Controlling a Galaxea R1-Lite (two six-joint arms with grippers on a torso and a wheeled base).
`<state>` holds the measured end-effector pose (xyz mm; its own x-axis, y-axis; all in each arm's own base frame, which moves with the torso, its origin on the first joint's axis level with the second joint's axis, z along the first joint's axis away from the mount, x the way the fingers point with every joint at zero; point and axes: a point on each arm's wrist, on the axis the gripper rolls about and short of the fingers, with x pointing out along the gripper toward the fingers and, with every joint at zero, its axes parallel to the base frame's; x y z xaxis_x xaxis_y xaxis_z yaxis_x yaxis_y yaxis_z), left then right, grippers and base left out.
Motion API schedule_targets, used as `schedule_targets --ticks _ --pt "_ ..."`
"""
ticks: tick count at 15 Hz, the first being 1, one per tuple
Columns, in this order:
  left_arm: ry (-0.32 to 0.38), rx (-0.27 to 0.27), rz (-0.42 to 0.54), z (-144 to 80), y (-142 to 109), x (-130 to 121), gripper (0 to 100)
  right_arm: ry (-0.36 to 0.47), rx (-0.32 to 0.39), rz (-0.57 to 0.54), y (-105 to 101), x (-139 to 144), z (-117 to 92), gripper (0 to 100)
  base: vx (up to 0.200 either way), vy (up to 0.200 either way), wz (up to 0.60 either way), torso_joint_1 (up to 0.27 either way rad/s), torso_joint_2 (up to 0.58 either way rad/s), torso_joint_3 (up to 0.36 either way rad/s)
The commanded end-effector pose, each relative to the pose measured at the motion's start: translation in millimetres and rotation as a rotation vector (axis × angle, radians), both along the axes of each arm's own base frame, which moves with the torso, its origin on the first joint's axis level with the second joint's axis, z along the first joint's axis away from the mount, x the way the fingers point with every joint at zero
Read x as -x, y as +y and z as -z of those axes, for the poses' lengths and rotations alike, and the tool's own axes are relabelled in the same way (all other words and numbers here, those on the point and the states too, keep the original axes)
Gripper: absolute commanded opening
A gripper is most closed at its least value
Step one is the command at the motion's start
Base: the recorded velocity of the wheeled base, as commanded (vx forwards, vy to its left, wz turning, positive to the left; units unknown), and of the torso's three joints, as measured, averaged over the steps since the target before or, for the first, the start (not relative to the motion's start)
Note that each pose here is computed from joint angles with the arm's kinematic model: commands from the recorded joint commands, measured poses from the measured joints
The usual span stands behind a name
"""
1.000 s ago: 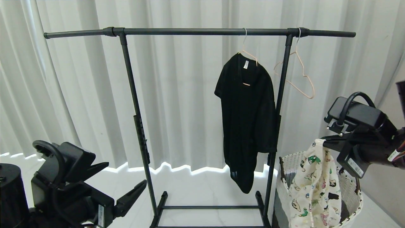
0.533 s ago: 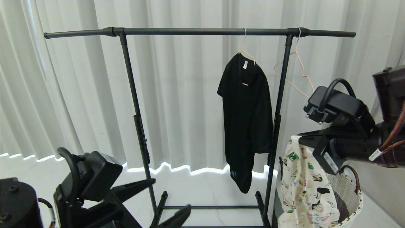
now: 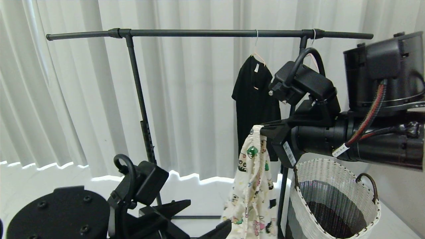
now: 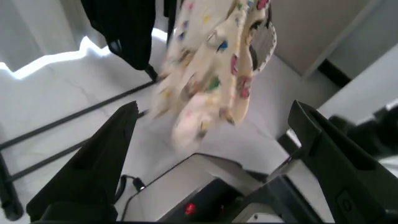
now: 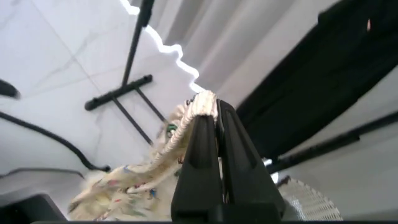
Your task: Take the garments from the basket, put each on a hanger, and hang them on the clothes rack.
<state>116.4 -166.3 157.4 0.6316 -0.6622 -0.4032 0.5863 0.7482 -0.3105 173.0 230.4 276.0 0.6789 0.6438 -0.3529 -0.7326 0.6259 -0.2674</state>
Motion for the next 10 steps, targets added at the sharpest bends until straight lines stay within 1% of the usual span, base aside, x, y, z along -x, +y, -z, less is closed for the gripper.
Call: schedule_targets --ticks 1,3,4,8,10 --pt "0.007 0.001 -0.050 -0.7 -3.3 -14.1 100 0.001 0.002 -0.021 13.6 -2.3 1.0 0 0.000 0.000 0.00 0.000 0.00 0.000" --pt "0.009 -0.009 -0.112 1.0 1.6 -25.2 100 -0.003 -0.003 -0.055 23.9 3.5 -0.5 0 0.000 0.000 0.00 0.000 0.00 0.000" --pt "0.007 -0.004 -0.119 0.0 2.8 -25.5 100 -0.003 -0.003 -0.076 29.1 8.1 -0.4 0 0.000 0.000 0.00 0.000 0.00 0.000" --pt "-0.020 0.036 -0.101 -10.4 7.0 -18.2 100 -0.002 -0.002 -0.119 46.3 13.5 1.8 0 0.000 0.000 0.00 0.000 0.00 0.000" --pt "-0.024 0.037 -0.096 -11.1 6.6 -17.6 100 -0.008 -0.011 -0.128 52.8 13.3 -0.6 0 0.000 0.000 0.00 0.000 0.00 0.000"
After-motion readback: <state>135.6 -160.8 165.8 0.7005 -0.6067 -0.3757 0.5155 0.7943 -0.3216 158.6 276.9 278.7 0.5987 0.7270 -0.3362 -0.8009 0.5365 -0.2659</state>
